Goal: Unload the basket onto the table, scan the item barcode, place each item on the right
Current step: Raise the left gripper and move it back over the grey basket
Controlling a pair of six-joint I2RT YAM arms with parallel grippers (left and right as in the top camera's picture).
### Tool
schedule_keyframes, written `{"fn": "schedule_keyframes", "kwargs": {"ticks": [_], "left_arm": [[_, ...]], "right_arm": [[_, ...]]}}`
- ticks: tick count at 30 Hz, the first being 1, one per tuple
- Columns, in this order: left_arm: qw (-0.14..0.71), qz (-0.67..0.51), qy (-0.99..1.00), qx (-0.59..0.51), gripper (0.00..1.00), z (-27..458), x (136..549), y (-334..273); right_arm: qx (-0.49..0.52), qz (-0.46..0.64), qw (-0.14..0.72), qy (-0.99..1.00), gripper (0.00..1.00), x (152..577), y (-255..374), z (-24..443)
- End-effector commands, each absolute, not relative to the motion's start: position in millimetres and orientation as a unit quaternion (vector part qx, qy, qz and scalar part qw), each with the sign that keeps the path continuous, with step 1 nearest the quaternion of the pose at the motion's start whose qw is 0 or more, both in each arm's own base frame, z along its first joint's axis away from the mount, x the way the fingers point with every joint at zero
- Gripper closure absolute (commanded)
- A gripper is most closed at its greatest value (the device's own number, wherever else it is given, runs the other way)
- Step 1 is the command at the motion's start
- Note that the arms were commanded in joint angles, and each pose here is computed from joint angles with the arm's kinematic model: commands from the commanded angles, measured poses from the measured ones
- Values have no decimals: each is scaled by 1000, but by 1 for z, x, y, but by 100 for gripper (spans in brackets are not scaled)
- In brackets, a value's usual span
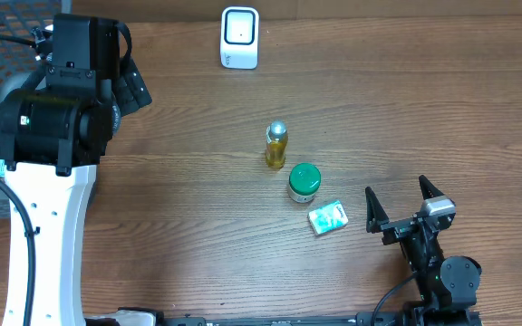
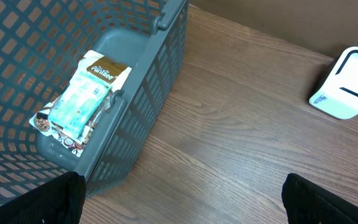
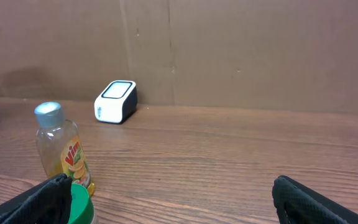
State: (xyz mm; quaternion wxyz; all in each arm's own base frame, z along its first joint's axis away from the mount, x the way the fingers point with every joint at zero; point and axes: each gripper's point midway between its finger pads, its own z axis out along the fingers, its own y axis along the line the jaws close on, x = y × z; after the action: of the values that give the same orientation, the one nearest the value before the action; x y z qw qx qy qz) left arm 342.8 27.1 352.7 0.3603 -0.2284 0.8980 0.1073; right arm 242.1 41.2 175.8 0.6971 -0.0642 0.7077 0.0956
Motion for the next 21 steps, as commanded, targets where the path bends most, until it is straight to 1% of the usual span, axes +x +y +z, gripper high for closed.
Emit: {"fn": "schedule_keyframes", "kwargs": {"ticks": [1, 21], "left_arm": [[360, 122, 898, -224, 0, 353, 345, 32], [357, 125, 898, -225, 0, 352, 343, 33]], "right_arm": [[-67, 95, 699, 706, 0, 242, 42, 174], [-67, 95, 699, 706, 0, 242, 42, 174]]}}
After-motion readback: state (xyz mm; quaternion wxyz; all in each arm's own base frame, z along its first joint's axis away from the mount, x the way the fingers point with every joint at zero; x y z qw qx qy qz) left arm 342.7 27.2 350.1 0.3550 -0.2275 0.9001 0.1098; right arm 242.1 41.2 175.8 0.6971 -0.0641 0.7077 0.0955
